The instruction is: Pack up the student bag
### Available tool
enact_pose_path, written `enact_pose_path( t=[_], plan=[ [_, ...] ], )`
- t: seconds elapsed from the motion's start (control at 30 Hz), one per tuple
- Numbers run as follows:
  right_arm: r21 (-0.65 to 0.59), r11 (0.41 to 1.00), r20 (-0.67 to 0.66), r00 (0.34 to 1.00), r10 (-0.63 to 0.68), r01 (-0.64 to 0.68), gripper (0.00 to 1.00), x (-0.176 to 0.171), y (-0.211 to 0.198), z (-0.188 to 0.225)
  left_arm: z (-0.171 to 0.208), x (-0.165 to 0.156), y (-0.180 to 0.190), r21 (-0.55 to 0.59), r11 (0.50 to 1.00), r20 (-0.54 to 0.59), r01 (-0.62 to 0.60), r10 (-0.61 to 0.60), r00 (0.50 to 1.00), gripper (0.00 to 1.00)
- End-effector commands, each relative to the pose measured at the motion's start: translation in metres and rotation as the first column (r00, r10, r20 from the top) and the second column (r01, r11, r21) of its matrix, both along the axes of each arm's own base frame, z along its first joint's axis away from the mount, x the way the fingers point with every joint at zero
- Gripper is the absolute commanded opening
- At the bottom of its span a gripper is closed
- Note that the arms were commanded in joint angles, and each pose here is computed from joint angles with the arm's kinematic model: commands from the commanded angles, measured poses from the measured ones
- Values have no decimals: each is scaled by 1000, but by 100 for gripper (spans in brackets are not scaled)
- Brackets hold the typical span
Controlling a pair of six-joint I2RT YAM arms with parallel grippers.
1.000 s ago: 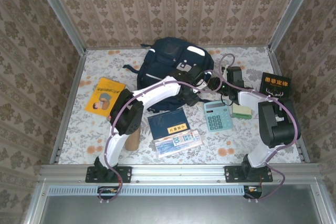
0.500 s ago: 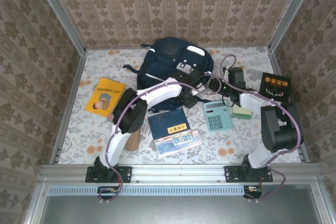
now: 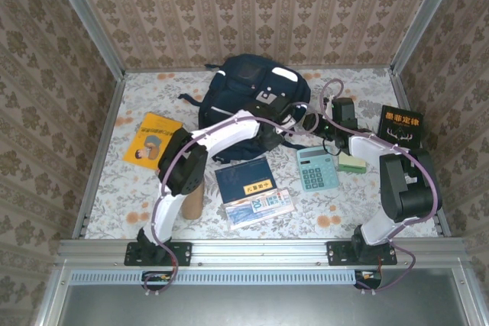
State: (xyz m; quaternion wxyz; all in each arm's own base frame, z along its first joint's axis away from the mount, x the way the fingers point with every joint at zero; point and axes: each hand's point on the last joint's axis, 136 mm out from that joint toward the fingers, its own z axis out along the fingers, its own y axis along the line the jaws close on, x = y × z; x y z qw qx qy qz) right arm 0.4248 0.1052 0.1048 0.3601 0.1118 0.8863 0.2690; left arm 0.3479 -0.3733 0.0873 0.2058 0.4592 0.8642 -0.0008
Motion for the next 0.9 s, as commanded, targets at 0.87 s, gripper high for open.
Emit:
enact_pose_path(
  t=[0.87],
  plan=[
    [-15,996,9,996,83,-83,28,-5,33,-1,30,1,13,-166,984,-161,-66,39,986,0]
  ],
)
